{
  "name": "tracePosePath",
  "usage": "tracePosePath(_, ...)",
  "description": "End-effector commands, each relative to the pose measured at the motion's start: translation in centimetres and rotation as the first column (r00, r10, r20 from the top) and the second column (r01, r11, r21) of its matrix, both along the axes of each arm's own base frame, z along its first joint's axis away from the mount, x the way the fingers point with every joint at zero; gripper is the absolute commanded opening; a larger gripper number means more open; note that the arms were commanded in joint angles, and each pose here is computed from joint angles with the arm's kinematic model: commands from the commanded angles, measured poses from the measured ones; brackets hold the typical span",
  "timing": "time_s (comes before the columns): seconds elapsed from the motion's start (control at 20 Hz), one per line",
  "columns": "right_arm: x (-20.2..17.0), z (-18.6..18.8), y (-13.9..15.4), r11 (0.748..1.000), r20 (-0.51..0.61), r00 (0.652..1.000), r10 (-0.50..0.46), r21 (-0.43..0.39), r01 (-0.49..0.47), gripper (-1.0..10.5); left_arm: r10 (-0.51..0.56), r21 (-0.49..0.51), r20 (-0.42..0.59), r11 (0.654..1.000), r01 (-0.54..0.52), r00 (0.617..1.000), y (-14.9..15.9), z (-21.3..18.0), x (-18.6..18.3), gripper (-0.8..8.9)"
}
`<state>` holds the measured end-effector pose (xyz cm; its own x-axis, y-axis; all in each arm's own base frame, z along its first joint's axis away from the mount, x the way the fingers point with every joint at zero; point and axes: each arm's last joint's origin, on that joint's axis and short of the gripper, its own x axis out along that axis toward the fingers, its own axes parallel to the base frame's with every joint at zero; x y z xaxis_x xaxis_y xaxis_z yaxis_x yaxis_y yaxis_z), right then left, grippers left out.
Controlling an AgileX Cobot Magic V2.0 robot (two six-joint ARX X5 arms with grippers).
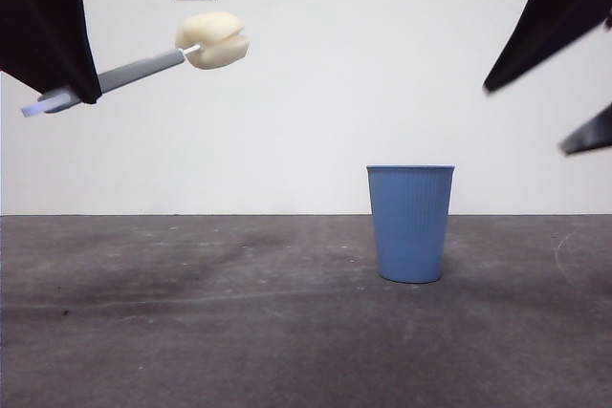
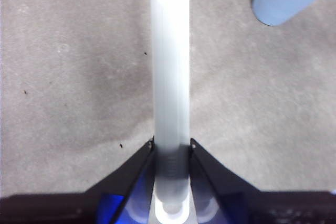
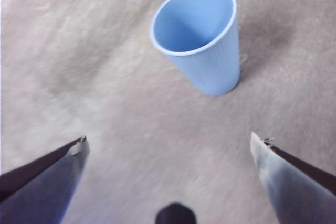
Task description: Pick up the cup brush,pick up the cup,insert the brush into the cup,clean the cup,put the cup brush back,put the cup back to the fixed position on the table
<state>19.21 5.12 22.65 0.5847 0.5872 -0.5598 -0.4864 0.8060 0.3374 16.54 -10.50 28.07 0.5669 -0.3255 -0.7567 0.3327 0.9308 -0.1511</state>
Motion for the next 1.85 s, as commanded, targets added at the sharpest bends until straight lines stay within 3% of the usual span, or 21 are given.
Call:
tracePosePath(0.05,0.5,-2.6,0.5,1.000,-0.014,1.000,-0.015,-0.019,0.015,5.6,-0.053,0.006,-0.023,0.999,0.053,0.998,0.0,-0.3,-0.2,-0.08)
tracePosePath(0.35,3.2,-7.0,2.3,0.997,0.051,0.999,0.006,-0.083,-0.002,5.6,-0.087,0.031,-0.075,0.995,0.090,0.993,0.2,-0.7,-0.6,-0.08)
tracePosePath(0.6,5.2,-9.6,3.9,0.997,0.131,0.991,0.017,-0.081,-0.006,5.6,-0.090,0.034,-0.083,0.995,0.093,0.992,0.2,-0.7,-0.7,-0.08)
tracePosePath(1.15,7.2,-12.2,5.3,0.999,0.301,0.954,0.009,-0.053,0.008,5.6,-0.090,0.035,-0.085,0.995,0.093,0.992,0.2,-0.7,-0.7,-0.08)
tracePosePath(1.45,8.7,-12.8,6.1,0.999,0.314,0.949,0.012,-0.045,0.002,5.5,-0.087,0.033,-0.085,0.995,0.091,0.993,0.2,-0.7,-0.7,-0.08)
tracePosePath(1.65,9.6,-12.7,6.5,0.999,0.323,0.946,0.010,-0.040,0.004,4.7,-0.087,0.034,-0.086,0.995,0.091,0.992,0.2,-0.7,-0.7,-0.08)
tracePosePath(1.75,9.6,-12.7,6.5,0.999,0.324,0.946,0.010,-0.040,0.004,2.9,-0.087,0.034,-0.085,0.995,0.090,0.993,0.2,-0.7,-0.7,-0.08)
tracePosePath(1.85,9.6,-12.7,6.5,0.999,0.324,0.946,0.010,-0.041,0.004,1.9,-0.087,0.034,-0.085,0.995,0.090,0.993,0.2,-0.7,-0.7,-0.08)
